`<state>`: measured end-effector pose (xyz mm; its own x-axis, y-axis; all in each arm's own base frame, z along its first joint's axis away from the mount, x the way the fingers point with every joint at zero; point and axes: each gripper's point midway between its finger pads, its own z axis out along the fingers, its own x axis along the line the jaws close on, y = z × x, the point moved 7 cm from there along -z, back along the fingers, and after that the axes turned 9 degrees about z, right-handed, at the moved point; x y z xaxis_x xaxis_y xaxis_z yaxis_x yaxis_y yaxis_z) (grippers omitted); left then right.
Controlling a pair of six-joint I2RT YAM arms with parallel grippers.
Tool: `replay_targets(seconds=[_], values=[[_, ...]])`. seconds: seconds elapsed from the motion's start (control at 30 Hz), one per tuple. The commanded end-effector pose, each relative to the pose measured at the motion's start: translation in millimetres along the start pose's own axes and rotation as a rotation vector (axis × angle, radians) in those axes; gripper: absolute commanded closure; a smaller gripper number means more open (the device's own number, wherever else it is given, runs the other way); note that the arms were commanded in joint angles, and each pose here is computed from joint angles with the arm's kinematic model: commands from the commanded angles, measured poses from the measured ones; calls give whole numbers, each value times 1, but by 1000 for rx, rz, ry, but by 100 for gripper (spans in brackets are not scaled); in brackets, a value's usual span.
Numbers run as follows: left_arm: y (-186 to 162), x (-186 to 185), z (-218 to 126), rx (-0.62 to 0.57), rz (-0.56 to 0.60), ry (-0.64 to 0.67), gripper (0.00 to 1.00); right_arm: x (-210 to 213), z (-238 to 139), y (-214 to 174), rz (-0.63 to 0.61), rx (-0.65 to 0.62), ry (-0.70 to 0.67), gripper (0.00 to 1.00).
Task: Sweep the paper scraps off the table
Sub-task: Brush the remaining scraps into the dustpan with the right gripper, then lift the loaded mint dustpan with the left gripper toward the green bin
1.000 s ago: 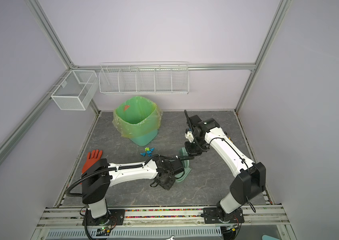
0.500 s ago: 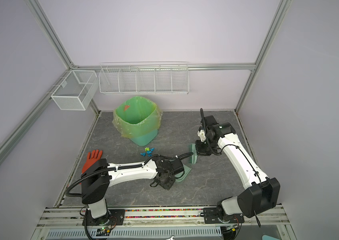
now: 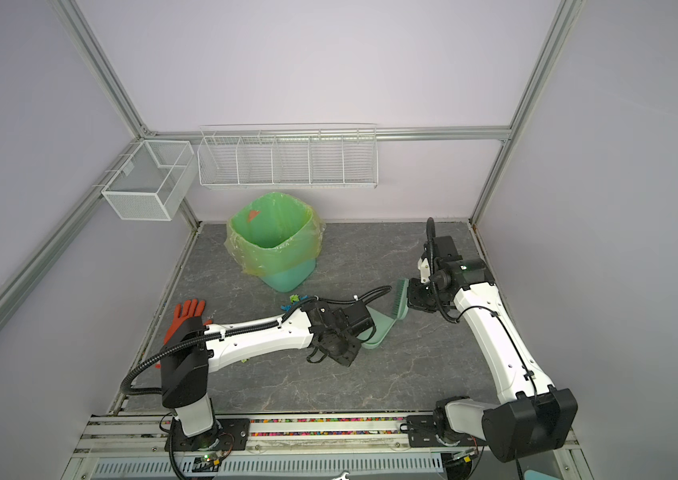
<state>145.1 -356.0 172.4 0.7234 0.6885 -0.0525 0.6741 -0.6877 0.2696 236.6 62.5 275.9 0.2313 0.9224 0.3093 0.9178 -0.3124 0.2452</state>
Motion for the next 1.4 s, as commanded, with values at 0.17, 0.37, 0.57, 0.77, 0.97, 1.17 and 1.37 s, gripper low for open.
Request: replay_targets(seconds=[0.17, 0.37, 0.57, 0.77, 0.97, 1.17, 1.37], values=[[18, 19, -22, -46, -36, 24, 100, -19, -13, 2, 68, -72, -12, 93], [28, 23, -39, -88, -73, -46, 100, -25, -14, 0, 89, -101, 1, 93], [33, 22, -50, -91, -66, -42, 100, -26, -15, -4, 101, -106, 20, 93], [42, 22, -54, -121, -71, -46, 100, -28, -10, -16, 108, -90, 55, 93], [63, 21, -70, -182, -66, -35, 100, -28, -11, -18, 117, -112, 74, 93], [71, 29, -83, -188, -63, 15, 100, -30, -4, -24, 115, -92, 90, 93], [78, 36, -94, -211, -82, 35, 100, -34, -2, -29, 114, -101, 73, 93]])
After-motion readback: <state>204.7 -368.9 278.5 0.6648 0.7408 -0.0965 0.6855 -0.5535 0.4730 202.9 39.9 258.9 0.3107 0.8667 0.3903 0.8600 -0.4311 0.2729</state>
